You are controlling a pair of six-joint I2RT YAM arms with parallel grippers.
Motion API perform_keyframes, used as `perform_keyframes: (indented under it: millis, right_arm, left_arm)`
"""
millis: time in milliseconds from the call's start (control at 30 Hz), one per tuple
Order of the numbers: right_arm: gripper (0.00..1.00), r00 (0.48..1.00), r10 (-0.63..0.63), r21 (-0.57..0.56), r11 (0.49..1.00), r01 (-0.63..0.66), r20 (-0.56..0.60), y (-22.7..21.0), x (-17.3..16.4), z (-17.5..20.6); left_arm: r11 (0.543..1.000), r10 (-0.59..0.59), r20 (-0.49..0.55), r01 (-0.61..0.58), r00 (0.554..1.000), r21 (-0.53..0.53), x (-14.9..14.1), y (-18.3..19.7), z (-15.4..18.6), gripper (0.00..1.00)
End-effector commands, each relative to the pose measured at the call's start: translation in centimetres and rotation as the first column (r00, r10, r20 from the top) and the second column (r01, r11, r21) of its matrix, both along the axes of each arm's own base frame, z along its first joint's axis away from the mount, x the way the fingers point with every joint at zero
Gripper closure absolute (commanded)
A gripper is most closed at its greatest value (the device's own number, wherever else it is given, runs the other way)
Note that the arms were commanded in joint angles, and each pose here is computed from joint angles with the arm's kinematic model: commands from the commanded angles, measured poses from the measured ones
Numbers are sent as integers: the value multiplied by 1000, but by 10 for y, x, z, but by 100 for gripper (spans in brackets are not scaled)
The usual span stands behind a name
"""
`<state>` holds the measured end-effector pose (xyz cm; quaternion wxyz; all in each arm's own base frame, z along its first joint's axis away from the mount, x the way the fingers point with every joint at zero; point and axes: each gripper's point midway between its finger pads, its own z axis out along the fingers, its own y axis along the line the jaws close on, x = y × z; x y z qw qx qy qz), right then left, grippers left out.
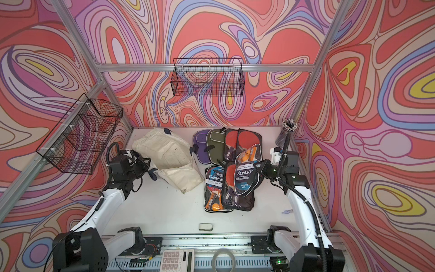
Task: Remove the ping pong set from the canvas bag
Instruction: Place the ping pong set at the center of the board.
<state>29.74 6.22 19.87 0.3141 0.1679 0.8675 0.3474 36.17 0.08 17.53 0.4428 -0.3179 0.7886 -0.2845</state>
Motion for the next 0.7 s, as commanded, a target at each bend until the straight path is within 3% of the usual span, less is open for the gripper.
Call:
perform_keyframes:
  millis: [0,533,667]
  right_arm:
    - [100,993,21,5,1000,-22,120,2,6,15]
    - [100,999,-50,-143,989,50,4,-22,-6,-43]
    - [84,998,-66,-172,983,62,-18,-27,-6,-51]
  left_arm:
    - [1000,13,-3,-13,1000,14,-2,5,3,100]
    - [1000,15,-8,-15,1000,18,-2,6,1,100]
    - [1000,16,-8,-16,1000,18,-2,6,1,100]
